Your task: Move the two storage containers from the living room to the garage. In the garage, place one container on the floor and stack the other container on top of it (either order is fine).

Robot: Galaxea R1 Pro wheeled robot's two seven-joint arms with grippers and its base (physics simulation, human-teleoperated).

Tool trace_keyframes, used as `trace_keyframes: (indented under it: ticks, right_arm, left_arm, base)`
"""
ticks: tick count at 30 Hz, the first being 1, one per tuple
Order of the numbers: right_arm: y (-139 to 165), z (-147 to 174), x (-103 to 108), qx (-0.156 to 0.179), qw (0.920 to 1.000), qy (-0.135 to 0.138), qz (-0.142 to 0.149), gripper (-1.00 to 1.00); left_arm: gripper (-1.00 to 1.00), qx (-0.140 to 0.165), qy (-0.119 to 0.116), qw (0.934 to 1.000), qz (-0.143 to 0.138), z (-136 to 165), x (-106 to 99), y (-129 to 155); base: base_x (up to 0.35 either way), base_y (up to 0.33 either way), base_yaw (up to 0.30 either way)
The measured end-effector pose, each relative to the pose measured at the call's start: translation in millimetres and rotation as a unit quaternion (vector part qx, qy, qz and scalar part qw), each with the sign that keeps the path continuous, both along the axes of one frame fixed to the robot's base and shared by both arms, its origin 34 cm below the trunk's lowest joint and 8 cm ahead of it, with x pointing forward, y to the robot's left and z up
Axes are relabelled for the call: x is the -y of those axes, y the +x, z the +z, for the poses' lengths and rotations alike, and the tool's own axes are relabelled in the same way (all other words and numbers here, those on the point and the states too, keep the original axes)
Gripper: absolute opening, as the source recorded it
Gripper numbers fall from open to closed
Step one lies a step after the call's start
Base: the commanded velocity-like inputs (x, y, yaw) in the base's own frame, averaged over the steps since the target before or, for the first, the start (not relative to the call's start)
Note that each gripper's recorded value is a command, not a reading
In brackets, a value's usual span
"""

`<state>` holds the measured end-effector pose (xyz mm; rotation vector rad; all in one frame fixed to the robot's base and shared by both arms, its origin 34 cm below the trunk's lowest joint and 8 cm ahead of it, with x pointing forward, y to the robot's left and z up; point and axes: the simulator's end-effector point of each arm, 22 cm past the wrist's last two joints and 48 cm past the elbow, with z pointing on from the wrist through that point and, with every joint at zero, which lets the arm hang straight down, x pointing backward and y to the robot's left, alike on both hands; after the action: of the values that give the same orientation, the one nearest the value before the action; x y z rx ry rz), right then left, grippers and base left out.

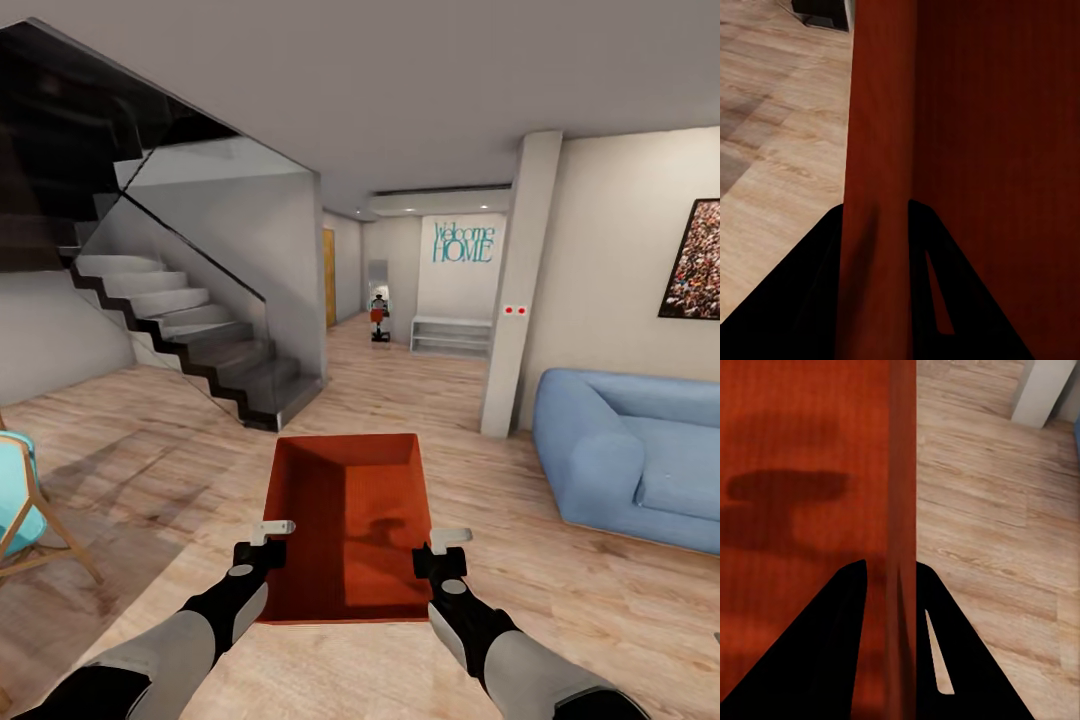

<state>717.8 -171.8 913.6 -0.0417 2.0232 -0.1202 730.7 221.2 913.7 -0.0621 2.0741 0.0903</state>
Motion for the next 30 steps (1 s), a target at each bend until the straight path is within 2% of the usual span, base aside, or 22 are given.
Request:
trace_keyframes:
  ticks: [11,23,30]
  right_arm:
    - [-0.6,-0.9,-0.9,-0.003,1.0000,0.000,0.000,-1.00]
    - [-0.9,-1.2,-1.1,-0.004,1.0000,0.000,-0.001,-1.00]
    - [0.7,-1.8,6.9,-0.002,1.0000,0.001,0.003,-1.00]
  left_arm:
    - [-1.00,-0.003,0.000,1.0000,-0.001,-1.0,-0.9,-0.4]
    - [-1.00,-0.004,-0.001,1.0000,-0.001,-1.6,-1.1,-0.6]
    - [-1.00,-0.002,0.002,1.0000,0.003,-0.4,6.9,-1.3]
  base:
    - [0.317,0.000,-0.007]
    - [0.318,0.000,-0.250]
    - [0.321,0.000,-0.043]
